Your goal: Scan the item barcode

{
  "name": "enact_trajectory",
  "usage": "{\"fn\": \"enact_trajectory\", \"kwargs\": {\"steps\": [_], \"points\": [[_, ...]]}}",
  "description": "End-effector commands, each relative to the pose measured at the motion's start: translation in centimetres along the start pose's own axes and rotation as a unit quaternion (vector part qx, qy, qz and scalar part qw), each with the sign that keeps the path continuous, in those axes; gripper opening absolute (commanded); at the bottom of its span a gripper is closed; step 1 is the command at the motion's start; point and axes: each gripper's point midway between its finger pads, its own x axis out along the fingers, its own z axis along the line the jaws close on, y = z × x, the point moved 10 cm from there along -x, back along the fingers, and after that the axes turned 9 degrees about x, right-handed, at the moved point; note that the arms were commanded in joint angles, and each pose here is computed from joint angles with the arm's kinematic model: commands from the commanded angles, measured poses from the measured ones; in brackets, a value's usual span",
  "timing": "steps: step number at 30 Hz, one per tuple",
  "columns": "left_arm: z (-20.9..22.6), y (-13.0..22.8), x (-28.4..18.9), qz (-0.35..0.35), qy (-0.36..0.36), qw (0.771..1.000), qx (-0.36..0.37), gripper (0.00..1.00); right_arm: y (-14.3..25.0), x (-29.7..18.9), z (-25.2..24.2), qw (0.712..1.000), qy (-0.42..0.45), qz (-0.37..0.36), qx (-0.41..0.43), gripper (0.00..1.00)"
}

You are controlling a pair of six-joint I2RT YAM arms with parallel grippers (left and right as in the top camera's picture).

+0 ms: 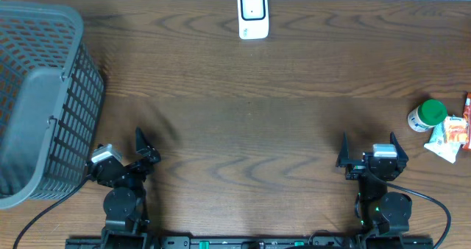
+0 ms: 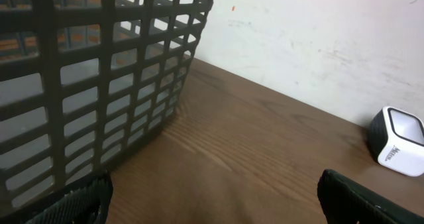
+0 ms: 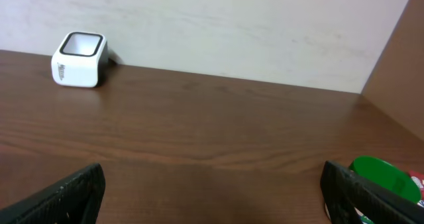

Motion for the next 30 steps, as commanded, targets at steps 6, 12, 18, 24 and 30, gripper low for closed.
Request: {"fn": "enact_trajectory", "kwargs": {"steps": [6,12,18,24,30], "points": [[0.26,1.25,0.19,0.033,0.016,0.998,0.057,0.99,-0.05,-0.04,-0.29,1.0,0.012,-0.003,0.007,0.99],[0.16,0.63,-0.1,0.007,0.025,0.996,0.087,0.99,-0.05,-0.04,-0.28,1.0,0.012,-0.003,0.007,0.99],[0.31,0.69,-0.04,0.011,0.023,0.996,0.087,0.99,-0.05,-0.04,-0.29,1.0,0.012,-0.003,0.007,0.99],[-0.06,0.81,-0.07,0.013,0.05,0.991,0.121,0.99,-0.05,-0.04,-0.29,1.0,0.012,-0.003,0.007,0.99],[-0.28,0.85,-0.1,0.014,0.066,0.99,0.122,0.99,-0.05,-0.04,-0.29,1.0,0.012,-0.003,0.007,0.99]]}}
